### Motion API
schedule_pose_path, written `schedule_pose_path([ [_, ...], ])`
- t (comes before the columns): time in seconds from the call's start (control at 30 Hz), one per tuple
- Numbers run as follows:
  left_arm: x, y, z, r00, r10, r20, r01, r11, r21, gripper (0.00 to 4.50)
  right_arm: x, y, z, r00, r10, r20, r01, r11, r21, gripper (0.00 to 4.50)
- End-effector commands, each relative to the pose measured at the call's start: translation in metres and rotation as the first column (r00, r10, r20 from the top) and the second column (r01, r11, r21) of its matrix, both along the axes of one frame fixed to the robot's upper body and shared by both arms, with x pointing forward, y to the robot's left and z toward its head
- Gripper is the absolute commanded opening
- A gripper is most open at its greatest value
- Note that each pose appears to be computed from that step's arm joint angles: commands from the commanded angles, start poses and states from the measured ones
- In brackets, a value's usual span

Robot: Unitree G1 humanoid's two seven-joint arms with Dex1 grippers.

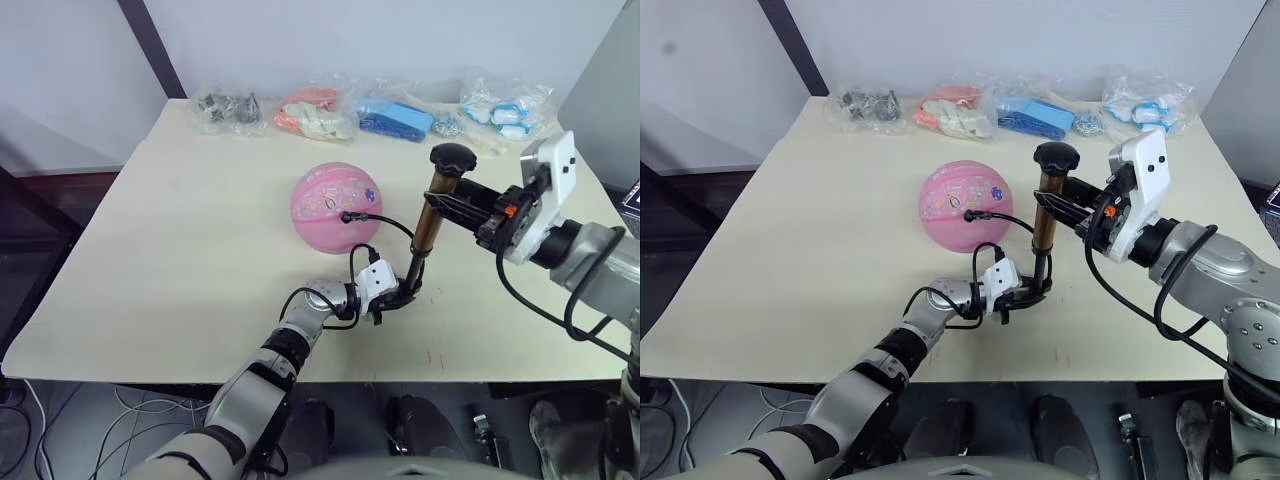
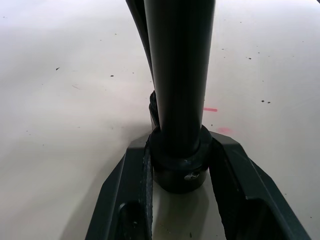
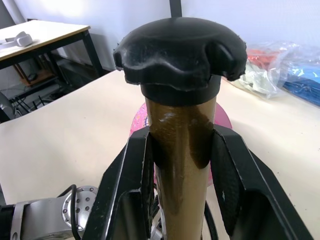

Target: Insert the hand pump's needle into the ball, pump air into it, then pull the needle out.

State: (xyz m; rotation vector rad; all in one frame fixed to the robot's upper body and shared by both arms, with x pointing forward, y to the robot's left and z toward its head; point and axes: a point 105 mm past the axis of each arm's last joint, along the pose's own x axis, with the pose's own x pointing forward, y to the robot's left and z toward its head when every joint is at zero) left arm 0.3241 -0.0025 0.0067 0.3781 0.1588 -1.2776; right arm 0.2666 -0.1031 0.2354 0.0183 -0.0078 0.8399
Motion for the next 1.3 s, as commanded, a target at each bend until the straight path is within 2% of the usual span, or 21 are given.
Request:
schedule_pose_path([
  [0.03,-0.020,0.036,-0.059,0.980,0.089,-0.180,-0.056,0.981,0.184,1.12,0.000,0.005,-0.045,0.995,0.009,-0.098,-0.013,0.999,-0.037,1.06],
  [0.17,-0.019,0.036,-0.059,0.980,0.093,-0.178,-0.060,0.981,0.183,1.12,0.002,0.002,-0.084,0.986,-0.012,-0.166,0.002,0.998,-0.059,1.06],
  [0.3,-0.020,0.040,-0.060,0.979,0.098,-0.179,-0.064,0.980,0.187,1.12,0.001,0.008,-0.139,0.961,-0.013,-0.275,-0.009,0.997,-0.080,1.06],
  [0.43,-0.020,0.041,-0.060,0.979,0.099,-0.180,-0.065,0.980,0.189,1.12,-0.001,0.012,-0.171,0.943,-0.008,-0.332,-0.022,0.996,-0.086,1.06],
  [0.63,-0.020,0.040,-0.060,0.979,0.101,-0.180,-0.066,0.980,0.187,1.12,-0.006,0.012,-0.205,0.921,-0.010,-0.390,-0.040,0.992,-0.120,1.06],
  [0.67,-0.021,0.040,-0.060,0.979,0.100,-0.180,-0.066,0.980,0.187,1.12,-0.006,0.012,-0.202,0.924,-0.008,-0.382,-0.039,0.993,-0.114,1.06],
  [0.83,-0.022,0.040,-0.062,0.978,0.102,-0.183,-0.067,0.980,0.188,1.12,0.006,0.005,-0.139,0.971,0.004,-0.238,-0.008,1.000,-0.019,1.06],
  [0.97,-0.025,0.038,-0.065,0.977,0.097,-0.188,-0.061,0.980,0.189,1.12,0.005,-0.005,-0.053,0.999,0.030,-0.040,-0.028,0.998,0.057,1.06],
  [1.03,-0.025,0.037,-0.065,0.977,0.095,-0.189,-0.058,0.980,0.189,1.12,0.000,-0.009,-0.020,0.998,0.049,0.028,-0.051,0.996,0.070,1.06],
  [1.17,-0.025,0.035,-0.064,0.978,0.092,-0.189,-0.056,0.980,0.189,1.12,-0.007,-0.013,0.020,0.993,0.067,0.098,-0.075,0.994,0.082,1.06],
  [1.3,-0.025,0.035,-0.065,0.978,0.090,-0.190,-0.053,0.980,0.189,1.12,-0.013,-0.015,0.044,0.988,0.074,0.136,-0.086,0.992,0.090,1.06],
])
